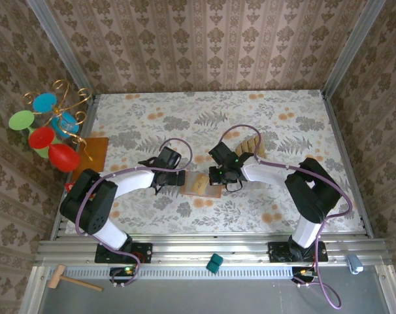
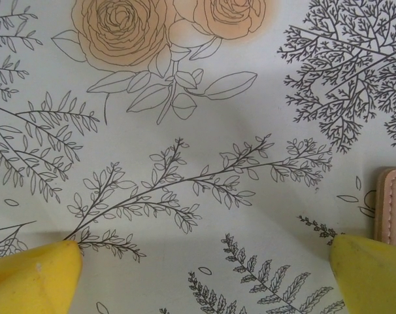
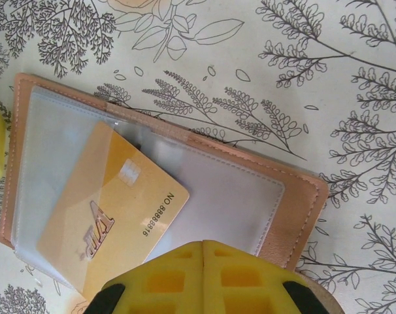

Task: Put the credit cards into the card holder
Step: Insert the credit card into the card slot.

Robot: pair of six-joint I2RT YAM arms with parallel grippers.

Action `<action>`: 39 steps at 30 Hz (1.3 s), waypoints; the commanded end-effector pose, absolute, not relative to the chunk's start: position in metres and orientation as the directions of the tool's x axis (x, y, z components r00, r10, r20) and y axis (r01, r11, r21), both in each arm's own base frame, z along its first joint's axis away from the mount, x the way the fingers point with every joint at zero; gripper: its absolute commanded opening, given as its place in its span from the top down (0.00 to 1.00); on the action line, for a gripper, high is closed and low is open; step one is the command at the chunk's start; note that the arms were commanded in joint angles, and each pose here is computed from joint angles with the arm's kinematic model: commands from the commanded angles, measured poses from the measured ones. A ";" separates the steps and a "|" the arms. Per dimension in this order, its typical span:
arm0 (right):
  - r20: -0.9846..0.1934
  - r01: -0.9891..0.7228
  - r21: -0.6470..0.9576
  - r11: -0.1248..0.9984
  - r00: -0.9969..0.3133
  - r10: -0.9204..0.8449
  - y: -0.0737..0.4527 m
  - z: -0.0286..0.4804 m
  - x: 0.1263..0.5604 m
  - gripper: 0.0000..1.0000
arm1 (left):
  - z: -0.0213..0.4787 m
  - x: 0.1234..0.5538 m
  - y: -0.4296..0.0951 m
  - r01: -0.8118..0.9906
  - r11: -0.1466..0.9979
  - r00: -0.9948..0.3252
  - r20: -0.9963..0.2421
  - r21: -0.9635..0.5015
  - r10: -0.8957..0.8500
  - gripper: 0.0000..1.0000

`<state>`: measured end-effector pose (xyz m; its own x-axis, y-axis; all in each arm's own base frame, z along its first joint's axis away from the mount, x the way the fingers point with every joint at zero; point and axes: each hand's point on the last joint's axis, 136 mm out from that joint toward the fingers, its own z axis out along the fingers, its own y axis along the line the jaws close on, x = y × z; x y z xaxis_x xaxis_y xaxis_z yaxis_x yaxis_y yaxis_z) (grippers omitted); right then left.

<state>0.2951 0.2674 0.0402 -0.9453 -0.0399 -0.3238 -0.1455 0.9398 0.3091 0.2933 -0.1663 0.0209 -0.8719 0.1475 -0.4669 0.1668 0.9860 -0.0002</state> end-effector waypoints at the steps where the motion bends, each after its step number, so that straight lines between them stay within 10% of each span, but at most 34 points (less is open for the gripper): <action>1: -0.308 -0.154 0.334 0.930 -0.950 -0.047 0.275 0.038 0.295 1.00 | 0.021 0.293 -0.166 0.178 0.984 -0.870 -0.468 -0.003 0.156 0.01; 39: -0.306 -0.167 0.353 0.920 -0.950 -0.055 0.297 0.034 0.318 1.00 | 0.015 0.289 -0.165 0.174 0.985 -0.876 -0.459 -0.012 0.150 0.01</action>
